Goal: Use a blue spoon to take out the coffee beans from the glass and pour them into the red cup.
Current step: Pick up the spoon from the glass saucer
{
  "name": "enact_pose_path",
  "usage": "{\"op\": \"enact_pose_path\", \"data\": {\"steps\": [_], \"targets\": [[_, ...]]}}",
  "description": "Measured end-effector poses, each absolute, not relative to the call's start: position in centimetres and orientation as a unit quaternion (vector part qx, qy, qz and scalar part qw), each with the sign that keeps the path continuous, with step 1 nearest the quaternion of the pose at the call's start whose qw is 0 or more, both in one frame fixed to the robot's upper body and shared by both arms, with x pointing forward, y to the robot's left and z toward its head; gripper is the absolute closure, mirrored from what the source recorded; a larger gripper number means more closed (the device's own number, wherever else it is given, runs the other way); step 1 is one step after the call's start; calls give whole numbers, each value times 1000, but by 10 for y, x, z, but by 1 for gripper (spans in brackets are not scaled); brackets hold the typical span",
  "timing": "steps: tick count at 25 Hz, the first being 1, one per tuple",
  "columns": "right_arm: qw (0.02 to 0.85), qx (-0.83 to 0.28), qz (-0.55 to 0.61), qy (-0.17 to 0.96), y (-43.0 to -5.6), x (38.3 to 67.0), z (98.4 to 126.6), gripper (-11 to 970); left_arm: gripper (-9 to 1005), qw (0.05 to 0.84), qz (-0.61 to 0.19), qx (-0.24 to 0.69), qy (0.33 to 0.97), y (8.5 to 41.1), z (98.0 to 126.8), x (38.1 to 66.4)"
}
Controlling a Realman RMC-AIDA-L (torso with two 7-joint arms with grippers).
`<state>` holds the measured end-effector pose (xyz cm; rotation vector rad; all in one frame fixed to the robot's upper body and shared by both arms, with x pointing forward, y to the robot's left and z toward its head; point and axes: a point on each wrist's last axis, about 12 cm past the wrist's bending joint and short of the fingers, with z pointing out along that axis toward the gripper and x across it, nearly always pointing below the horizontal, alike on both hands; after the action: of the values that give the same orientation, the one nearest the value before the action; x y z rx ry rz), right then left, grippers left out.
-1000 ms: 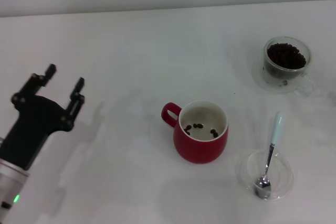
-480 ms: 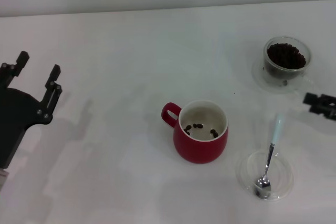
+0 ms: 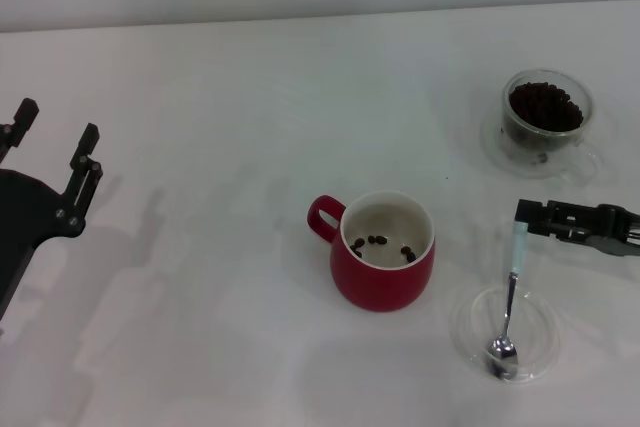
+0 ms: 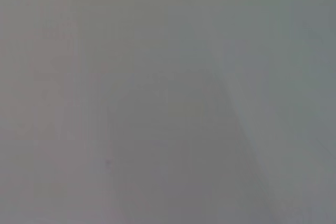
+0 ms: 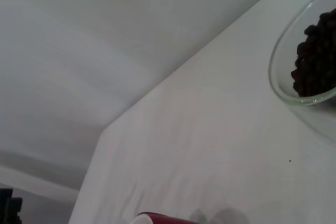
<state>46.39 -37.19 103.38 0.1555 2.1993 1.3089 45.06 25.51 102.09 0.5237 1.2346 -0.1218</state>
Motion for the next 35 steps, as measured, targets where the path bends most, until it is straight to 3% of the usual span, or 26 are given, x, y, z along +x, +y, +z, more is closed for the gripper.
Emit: {"op": "enact_pose_path", "data": {"steps": [35], "targets": [[267,23,458,847,-350,490,1028,273,449,777,-29,276,565,266,1025,469]]}}
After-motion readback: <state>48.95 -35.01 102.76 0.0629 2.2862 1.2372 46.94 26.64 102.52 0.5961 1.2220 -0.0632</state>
